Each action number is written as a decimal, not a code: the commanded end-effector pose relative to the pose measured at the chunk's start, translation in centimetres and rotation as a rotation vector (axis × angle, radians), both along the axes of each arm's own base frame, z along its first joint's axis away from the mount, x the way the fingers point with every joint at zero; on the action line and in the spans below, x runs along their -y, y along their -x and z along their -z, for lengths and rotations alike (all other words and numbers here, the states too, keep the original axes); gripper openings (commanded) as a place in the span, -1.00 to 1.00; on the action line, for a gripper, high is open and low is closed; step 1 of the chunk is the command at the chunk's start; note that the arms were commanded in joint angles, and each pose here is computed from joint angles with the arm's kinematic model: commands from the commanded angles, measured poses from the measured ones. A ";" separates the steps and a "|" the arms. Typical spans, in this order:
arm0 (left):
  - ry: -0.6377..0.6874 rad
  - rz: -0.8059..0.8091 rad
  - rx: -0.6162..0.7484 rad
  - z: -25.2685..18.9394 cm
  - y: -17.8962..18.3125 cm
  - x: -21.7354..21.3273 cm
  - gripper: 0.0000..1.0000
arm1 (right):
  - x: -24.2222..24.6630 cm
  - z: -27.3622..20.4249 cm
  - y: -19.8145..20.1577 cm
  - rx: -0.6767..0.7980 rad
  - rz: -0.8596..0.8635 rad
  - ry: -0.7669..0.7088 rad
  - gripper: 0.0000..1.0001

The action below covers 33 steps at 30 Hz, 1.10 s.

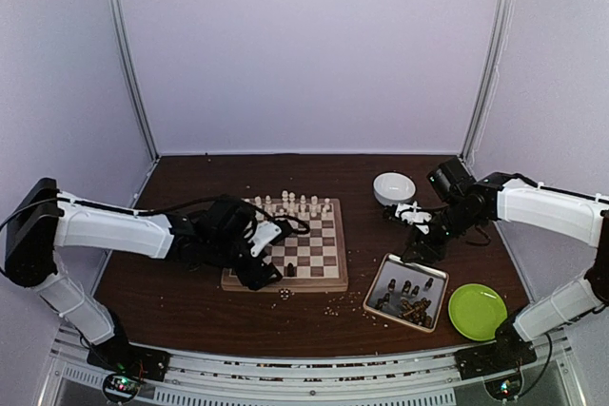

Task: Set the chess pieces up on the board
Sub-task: Adjust the bishop at d8, then pick up the bishop from d8.

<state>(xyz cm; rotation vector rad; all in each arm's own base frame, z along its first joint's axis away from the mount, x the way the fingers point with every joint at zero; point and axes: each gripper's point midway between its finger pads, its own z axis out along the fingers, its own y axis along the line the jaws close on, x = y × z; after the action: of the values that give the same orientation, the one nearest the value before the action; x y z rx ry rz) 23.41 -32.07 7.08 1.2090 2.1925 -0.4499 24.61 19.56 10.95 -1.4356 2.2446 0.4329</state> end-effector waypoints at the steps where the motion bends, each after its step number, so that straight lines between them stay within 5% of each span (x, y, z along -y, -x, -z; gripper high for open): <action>1: 0.026 -0.006 0.006 -3.4 1.5 -1.3 0.43 | -0.3 -0.7 -0.4 0.006 -0.006 -0.012 -0.15; 9: 0.059 0.014 0.211 -13.4 -0.9 -0.7 0.44 | -0.3 -0.6 -0.6 0.001 -0.003 -0.005 -0.19; 16: 0.192 0.049 0.397 -23.4 -4.7 4.0 0.48 | 1.1 -3.3 0.1 0.041 0.014 0.034 -0.23; 25: 0.295 -0.149 0.447 -25.0 -10.2 2.4 0.45 | 3.5 -2.1 2.8 -0.045 0.001 0.169 -0.31; 33: 0.318 -0.241 0.494 -25.6 -10.0 -0.9 0.48 | 3.2 1.3 2.9 -0.105 -0.018 0.232 -0.41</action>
<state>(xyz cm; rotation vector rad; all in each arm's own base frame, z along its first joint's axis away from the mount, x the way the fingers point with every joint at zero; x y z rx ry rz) 33.42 -31.44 27.60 0.8878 1.8591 -0.2942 22.34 16.80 11.76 -1.5260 2.3749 0.3003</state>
